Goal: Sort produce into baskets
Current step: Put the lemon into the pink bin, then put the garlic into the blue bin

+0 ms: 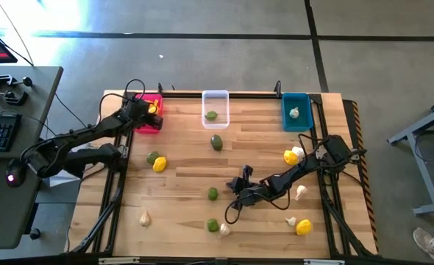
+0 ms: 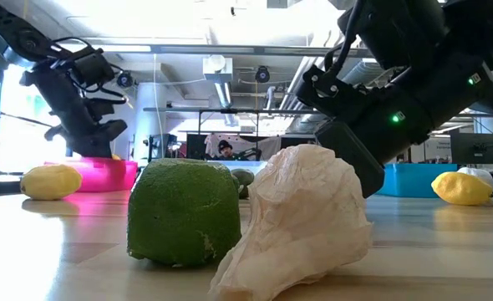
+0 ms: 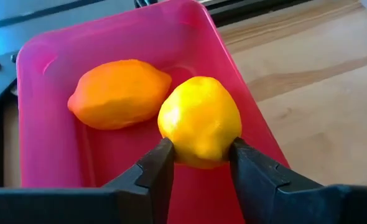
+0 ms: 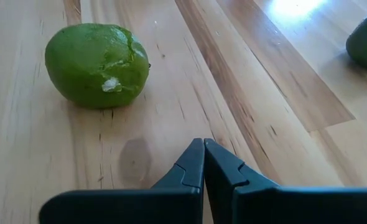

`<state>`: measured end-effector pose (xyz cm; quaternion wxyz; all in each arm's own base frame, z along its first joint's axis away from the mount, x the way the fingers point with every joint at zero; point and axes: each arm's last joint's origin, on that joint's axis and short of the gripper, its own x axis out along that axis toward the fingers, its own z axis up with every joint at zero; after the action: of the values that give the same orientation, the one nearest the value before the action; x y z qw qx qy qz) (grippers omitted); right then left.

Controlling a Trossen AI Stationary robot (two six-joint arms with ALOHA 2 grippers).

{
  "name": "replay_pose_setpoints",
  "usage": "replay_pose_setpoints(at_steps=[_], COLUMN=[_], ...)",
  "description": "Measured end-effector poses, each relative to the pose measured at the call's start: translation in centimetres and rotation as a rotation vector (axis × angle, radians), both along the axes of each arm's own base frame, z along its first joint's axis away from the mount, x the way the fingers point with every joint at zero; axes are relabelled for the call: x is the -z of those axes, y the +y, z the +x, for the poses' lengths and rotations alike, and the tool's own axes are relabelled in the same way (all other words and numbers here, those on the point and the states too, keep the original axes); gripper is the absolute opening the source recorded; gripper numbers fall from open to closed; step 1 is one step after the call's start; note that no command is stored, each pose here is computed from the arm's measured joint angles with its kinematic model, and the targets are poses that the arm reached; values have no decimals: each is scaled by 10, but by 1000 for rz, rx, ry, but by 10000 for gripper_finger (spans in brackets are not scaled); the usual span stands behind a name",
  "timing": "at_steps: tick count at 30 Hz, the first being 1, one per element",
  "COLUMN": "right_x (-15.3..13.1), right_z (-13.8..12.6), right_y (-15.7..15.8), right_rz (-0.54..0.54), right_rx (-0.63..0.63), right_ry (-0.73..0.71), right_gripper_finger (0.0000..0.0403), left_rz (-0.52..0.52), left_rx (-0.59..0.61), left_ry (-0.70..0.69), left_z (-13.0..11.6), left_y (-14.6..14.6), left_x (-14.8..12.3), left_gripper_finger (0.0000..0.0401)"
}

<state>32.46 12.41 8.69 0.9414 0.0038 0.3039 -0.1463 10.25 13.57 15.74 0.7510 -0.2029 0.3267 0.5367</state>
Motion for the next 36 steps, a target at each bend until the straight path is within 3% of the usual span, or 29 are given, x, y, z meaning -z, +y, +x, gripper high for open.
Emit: replay_pose_setpoints(at_steps=[6, 18, 29, 36], right_x=[-1, -4, -68, -101], right_z=[1, 2, -13, -31], right_y=[0, 0, -2, -6], right_rz=[2, -32, -148, -131], right_rx=[5, 29, 72, 111], right_ry=[-16, -48, -120, -150], right_gripper_finger=[0, 0, 0, 0], left_rz=[40, 121, 359, 436], left_rx=[47, 99, 368, 556], left_ry=[56, 40, -342, -515], left_z=[-1, -7, 0, 4], left_y=[0, -10, -48, -73], left_x=[-2, -16, -20, -7], left_gripper_finger=[153, 152, 75, 38])
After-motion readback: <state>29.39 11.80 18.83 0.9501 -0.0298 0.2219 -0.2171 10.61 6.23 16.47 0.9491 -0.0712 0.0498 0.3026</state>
